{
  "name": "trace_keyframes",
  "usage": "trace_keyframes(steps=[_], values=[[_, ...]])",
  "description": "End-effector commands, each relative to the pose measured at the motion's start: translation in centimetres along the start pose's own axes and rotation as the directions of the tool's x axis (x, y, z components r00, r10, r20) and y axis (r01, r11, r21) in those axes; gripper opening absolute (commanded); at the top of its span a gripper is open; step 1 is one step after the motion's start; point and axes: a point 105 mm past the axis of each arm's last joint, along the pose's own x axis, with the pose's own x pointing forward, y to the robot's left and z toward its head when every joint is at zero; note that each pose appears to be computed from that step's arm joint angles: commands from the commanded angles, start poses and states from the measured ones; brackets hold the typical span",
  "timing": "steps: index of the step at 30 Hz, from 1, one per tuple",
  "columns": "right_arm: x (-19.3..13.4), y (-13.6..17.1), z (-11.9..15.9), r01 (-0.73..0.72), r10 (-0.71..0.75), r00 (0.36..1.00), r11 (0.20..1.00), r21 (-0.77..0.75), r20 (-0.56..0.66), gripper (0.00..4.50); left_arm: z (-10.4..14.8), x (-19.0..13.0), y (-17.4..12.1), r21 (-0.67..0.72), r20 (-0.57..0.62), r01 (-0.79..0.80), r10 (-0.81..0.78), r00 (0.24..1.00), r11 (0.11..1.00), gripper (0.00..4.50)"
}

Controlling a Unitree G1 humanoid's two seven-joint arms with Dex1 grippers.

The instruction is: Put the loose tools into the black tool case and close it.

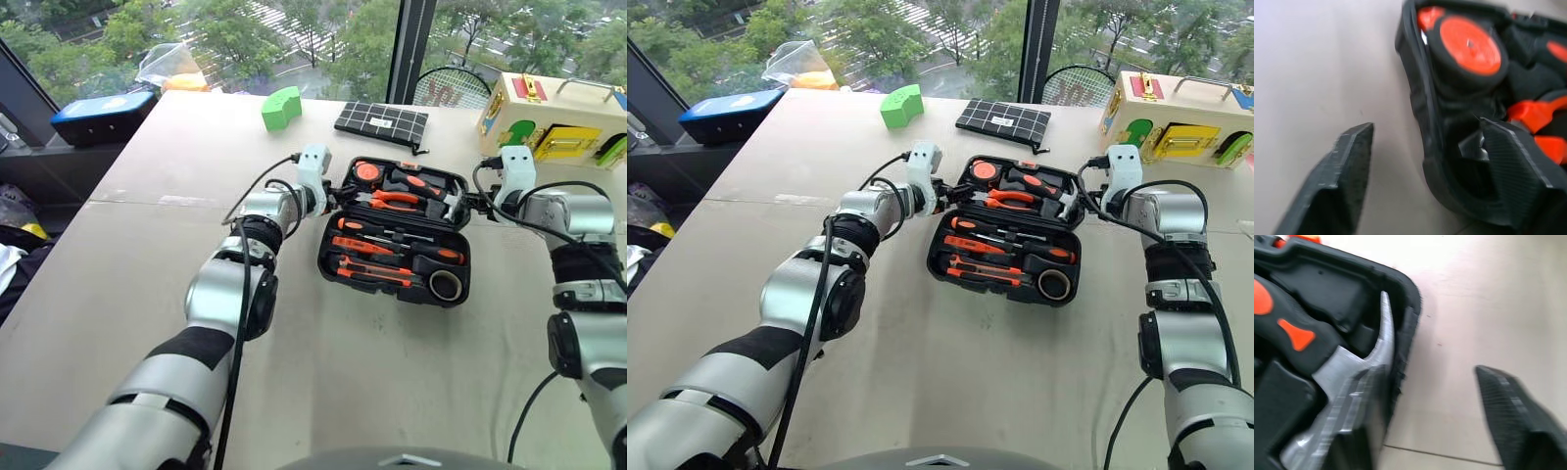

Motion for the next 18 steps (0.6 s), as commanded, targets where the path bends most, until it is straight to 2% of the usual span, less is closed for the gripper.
trace_keyframes(steps=[1,3,4,5,10,13,16,18], values=[[-0.2,0.2,-0.1,-0.068,0.068,0.998,0.996,0.057,0.006,1.07,1.2,-0.2,-0.8,-0.021,0.029,0.068,-0.067,0.997,0.997,1.67],[-0.5,1.1,-0.3,-0.135,0.135,0.991,0.988,0.075,0.006,0.14,1.3,-0.3,-1.0,-0.008,0.031,0.1,-0.1,0.994,0.995,0.76],[-0.7,1.7,-0.4,-0.174,0.174,0.985,0.981,0.086,0.007,0.0,1.4,-0.5,-1.3,-0.026,0.042,0.141,-0.14,0.989,0.99,0.29],[-0.9,2.2,-0.5,-0.204,0.204,0.979,0.975,0.091,0.008,0.0,1.6,-0.7,-1.5,-0.043,0.049,0.177,-0.175,0.983,0.983,0.03],[-2.4,4.0,-1.1,-0.312,0.31,0.95,0.945,0.101,0.032,0.0,1.9,-2.4,-2.6,-0.119,0.067,0.371,-0.365,0.928,0.921,0.03],[-3.9,4.7,-1.1,-0.36,0.353,0.932,0.927,0.101,0.086,0.0,0.7,-4.2,-2.6,-0.119,0.033,0.438,-0.437,0.899,0.891,0.03],[-5.4,4.8,-1.0,-0.354,0.343,0.928,0.934,0.051,0.145,0.0,-0.9,-6.7,-3.2,-0.089,0.01,0.465,-0.466,0.885,0.881,0.03],[-6.3,4.8,-0.5,-0.32,0.318,0.926,0.947,-0.026,0.204,0.0,-1.6,-8.2,-3.4,0.006,0.04,0.441,-0.441,0.897,0.897,0.03]])
